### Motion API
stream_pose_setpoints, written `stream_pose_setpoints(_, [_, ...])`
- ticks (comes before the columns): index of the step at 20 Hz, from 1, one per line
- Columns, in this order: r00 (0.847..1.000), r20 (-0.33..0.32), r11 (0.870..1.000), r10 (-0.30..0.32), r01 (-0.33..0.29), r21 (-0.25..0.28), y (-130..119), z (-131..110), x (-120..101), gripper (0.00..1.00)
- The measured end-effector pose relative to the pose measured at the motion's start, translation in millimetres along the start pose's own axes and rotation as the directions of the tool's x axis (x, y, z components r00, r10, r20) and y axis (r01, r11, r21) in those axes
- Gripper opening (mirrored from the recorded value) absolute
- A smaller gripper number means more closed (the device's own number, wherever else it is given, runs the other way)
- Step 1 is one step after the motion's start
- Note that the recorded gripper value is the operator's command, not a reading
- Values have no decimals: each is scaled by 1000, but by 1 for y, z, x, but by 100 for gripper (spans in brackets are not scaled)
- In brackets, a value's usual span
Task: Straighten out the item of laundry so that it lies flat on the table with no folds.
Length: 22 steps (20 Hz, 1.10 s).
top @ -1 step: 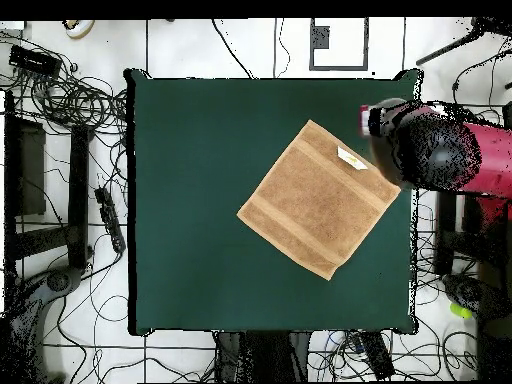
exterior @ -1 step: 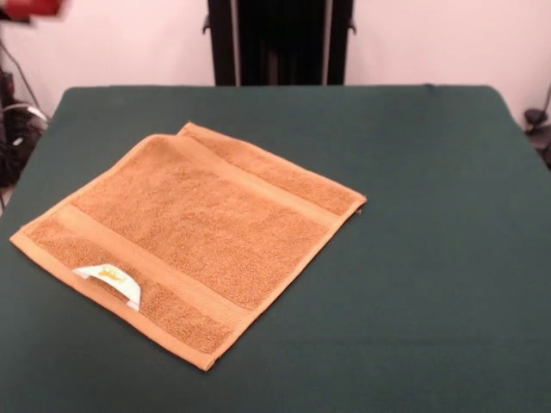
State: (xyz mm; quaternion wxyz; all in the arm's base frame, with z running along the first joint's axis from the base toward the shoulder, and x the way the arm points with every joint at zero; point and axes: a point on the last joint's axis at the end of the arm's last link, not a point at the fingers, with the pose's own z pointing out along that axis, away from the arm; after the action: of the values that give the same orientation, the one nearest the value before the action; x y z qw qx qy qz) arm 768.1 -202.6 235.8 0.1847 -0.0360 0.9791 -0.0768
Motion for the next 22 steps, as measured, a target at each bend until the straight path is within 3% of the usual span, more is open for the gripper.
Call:
stream_pose_setpoints(6, [994, -62, 995, 91, -87, 52, -77, -42, 21, 0])
stream_pose_setpoints(9, [992, -58, 992, 109, -105, 77, -97, -55, 25, 0])
stream_pose_setpoints(12, [994, -55, 993, 98, -93, 73, -88, -56, 20, 0])
stream_pose_setpoints(15, [996, -57, 996, 71, -68, 54, -64, -49, 12, 0])
stream_pose_setpoints(22, [1000, 0, 1000, -11, 11, -2, 9, -10, -8, 0])
